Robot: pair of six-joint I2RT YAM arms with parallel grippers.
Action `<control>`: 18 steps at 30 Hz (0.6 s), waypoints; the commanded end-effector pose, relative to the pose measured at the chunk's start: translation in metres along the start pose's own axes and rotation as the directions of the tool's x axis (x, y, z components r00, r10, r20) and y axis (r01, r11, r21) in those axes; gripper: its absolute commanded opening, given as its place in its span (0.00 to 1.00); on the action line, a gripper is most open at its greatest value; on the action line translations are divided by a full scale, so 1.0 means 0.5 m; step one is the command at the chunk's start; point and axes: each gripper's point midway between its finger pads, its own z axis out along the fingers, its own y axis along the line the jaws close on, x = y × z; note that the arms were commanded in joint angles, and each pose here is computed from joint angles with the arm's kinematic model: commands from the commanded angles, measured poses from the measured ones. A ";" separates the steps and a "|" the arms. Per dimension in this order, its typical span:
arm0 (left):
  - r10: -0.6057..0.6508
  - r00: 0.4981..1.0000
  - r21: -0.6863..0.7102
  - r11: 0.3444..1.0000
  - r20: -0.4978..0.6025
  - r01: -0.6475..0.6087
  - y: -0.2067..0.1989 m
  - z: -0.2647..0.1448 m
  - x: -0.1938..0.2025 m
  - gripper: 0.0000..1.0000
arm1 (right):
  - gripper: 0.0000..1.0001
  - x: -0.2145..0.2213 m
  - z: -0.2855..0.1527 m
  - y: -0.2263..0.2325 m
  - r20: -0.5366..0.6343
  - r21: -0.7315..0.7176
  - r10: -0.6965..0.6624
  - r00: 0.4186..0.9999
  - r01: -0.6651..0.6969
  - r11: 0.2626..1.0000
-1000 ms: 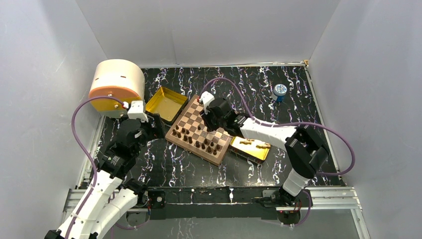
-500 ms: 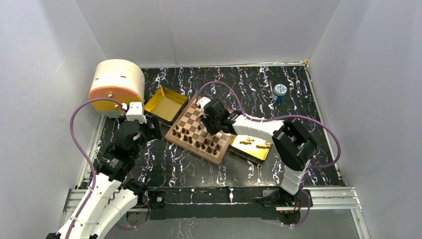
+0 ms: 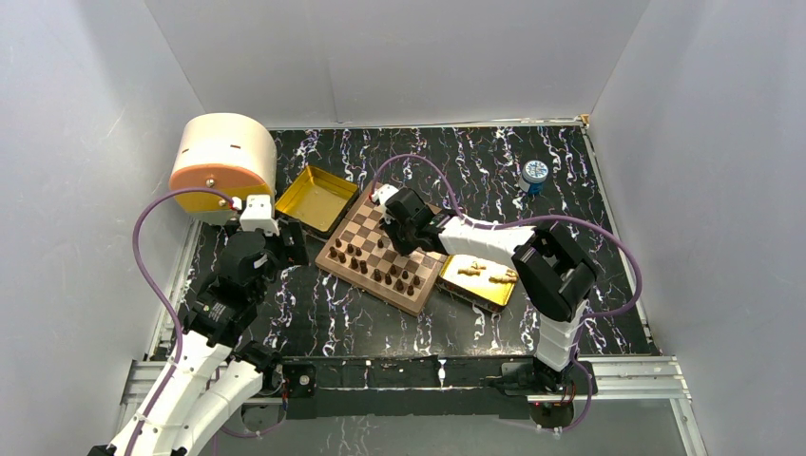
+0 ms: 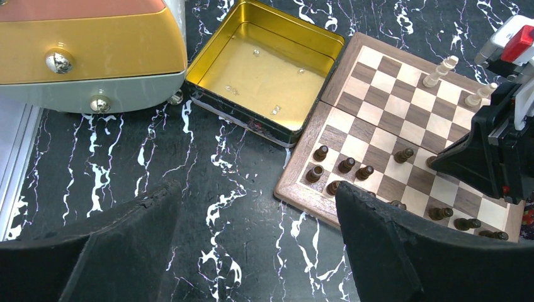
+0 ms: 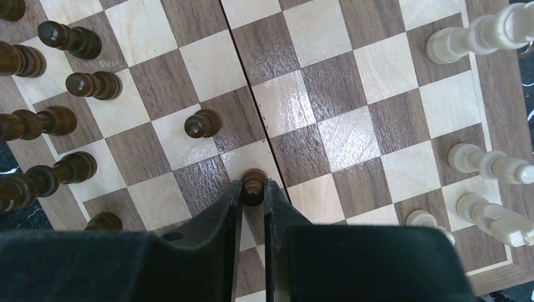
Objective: Set up the chess pieces on the board
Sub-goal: Move the chess piece to the chessboard.
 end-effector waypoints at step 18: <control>0.007 1.000 -0.012 1.000 0.019 -0.006 0.004 0.001 -0.007 0.89 | 0.15 -0.053 -0.026 0.085 0.035 -0.178 0.028 0.999 -0.021 0.984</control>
